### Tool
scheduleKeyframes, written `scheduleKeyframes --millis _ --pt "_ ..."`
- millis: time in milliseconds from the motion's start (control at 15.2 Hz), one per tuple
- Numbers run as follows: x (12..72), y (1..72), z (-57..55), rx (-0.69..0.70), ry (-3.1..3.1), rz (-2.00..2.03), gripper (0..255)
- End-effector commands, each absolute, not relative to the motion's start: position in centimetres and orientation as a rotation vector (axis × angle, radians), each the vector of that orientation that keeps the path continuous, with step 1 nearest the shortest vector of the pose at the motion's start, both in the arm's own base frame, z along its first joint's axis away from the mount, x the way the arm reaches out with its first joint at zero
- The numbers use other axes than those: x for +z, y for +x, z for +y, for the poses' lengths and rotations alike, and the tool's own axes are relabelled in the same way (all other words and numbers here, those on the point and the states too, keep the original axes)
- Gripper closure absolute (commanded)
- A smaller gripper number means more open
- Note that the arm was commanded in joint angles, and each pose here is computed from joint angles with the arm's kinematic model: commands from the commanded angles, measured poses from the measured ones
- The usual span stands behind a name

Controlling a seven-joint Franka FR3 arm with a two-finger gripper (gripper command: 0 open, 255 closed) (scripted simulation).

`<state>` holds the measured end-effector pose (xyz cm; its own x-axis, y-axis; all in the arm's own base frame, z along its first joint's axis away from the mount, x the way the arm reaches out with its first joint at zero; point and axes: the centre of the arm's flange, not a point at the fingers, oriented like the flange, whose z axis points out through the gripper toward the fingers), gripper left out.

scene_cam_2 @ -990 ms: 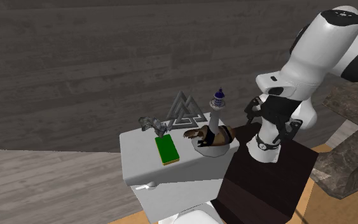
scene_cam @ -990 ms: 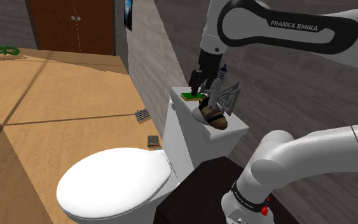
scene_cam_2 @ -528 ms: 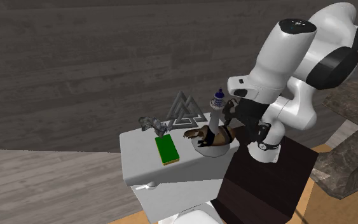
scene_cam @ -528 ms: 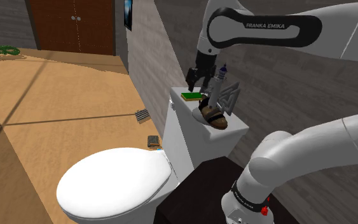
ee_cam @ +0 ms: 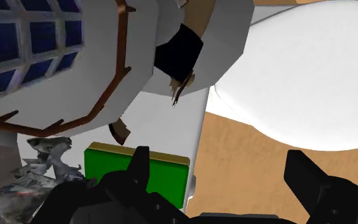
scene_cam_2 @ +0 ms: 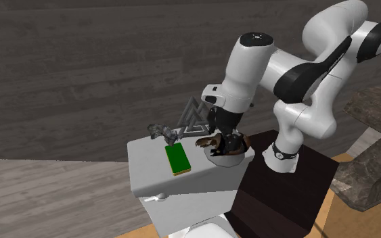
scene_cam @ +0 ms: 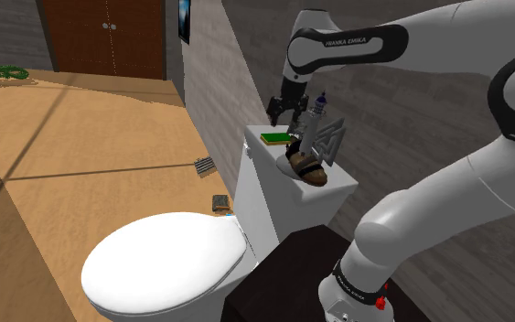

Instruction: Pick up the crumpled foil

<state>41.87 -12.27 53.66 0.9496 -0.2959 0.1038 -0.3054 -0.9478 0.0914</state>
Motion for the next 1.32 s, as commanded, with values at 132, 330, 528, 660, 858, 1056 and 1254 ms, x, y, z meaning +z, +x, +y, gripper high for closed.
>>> scheduleKeyframes --millis 132,330,528,660,858,1056,1254 --pt "52.7 44.0 -16.8 0.151 2.974 -0.587 0" --pt "51.9 45.4 -20.3 0.162 2.955 -0.679 0" --pt "51.0 46.6 -24.0 0.173 2.933 -0.769 0" --pt "50.5 47.2 -26.4 0.180 2.917 -0.830 0" --pt "49.6 48.0 -30.2 0.190 2.891 -0.919 0" --pt "48.5 48.0 -30.3 0.190 2.890 -0.923 0" --pt "46.9 48.0 -30.3 0.190 2.890 -0.923 0"
